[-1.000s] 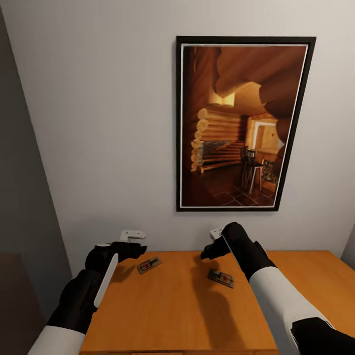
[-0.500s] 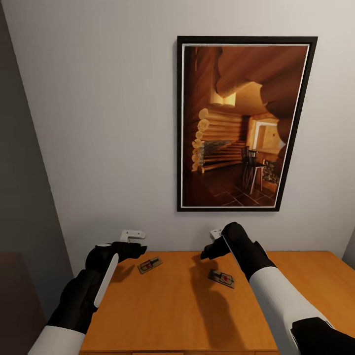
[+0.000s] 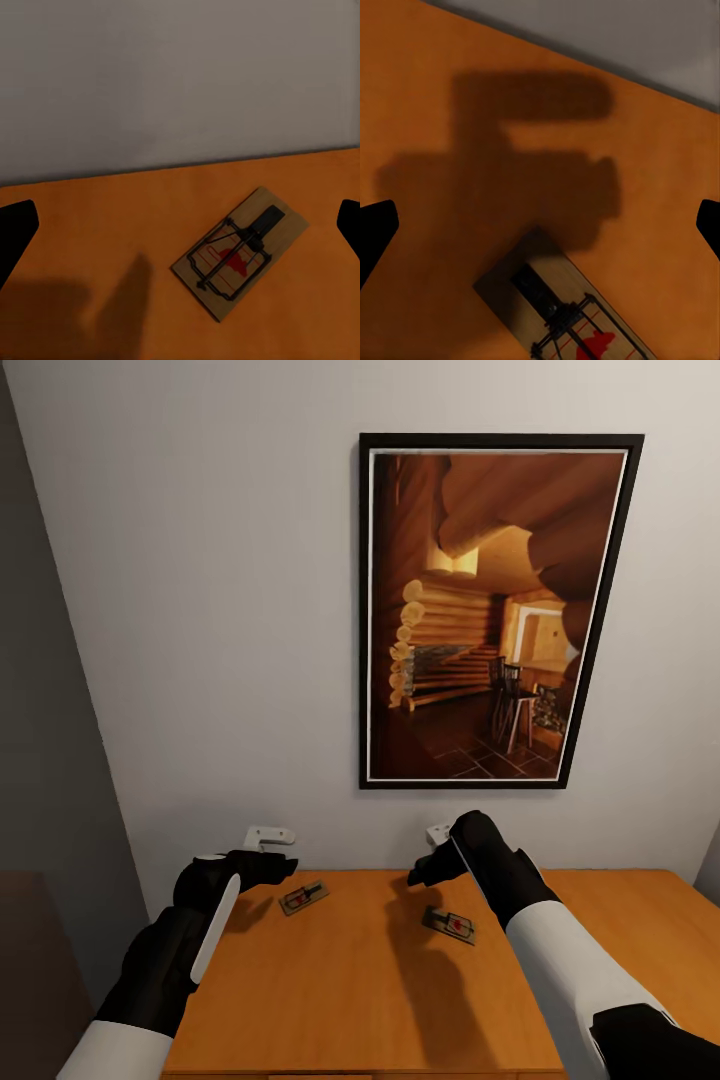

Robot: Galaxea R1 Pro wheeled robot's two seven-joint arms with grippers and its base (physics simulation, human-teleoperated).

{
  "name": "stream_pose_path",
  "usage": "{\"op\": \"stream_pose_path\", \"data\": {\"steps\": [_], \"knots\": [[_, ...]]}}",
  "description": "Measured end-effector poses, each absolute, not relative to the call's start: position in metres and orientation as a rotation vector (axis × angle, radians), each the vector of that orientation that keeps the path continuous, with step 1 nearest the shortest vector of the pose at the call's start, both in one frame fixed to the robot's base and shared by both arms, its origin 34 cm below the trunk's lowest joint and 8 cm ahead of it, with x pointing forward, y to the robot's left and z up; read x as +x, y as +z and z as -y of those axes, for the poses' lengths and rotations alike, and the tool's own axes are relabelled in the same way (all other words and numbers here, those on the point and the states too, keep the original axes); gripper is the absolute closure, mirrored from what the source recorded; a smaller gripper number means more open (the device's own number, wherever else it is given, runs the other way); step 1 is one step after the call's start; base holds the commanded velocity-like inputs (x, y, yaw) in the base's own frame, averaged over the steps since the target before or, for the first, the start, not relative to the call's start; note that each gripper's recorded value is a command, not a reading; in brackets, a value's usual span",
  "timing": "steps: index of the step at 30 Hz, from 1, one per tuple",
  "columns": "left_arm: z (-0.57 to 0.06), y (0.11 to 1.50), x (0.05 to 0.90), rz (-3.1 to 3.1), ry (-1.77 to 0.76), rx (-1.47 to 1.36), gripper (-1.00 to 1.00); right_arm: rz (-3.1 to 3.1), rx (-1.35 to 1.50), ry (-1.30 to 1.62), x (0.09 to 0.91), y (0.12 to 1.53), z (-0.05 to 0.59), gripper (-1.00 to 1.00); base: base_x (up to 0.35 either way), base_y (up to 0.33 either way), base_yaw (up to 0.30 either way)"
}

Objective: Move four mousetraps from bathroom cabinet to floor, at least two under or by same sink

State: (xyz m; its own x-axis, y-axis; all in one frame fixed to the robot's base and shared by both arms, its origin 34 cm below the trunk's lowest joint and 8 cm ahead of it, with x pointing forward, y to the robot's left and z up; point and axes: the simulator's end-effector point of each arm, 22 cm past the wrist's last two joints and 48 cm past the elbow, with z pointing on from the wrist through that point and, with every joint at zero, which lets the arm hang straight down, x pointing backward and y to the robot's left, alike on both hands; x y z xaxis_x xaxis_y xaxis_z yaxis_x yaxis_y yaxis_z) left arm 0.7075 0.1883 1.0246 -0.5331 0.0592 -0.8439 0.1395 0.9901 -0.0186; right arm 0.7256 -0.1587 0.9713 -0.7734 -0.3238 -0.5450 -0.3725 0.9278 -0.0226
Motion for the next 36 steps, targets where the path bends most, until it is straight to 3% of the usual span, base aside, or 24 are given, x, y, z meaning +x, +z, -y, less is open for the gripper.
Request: {"op": "stream_pose_path", "data": {"steps": [36], "knots": [[-0.1878,1.0247,0.7075,-2.133,-0.102,0.140,-1.00,-2.536,-0.495,0.115,0.7234,0.9656,0.1613,-1.00,-0.037,-0.035,0.000]]}}
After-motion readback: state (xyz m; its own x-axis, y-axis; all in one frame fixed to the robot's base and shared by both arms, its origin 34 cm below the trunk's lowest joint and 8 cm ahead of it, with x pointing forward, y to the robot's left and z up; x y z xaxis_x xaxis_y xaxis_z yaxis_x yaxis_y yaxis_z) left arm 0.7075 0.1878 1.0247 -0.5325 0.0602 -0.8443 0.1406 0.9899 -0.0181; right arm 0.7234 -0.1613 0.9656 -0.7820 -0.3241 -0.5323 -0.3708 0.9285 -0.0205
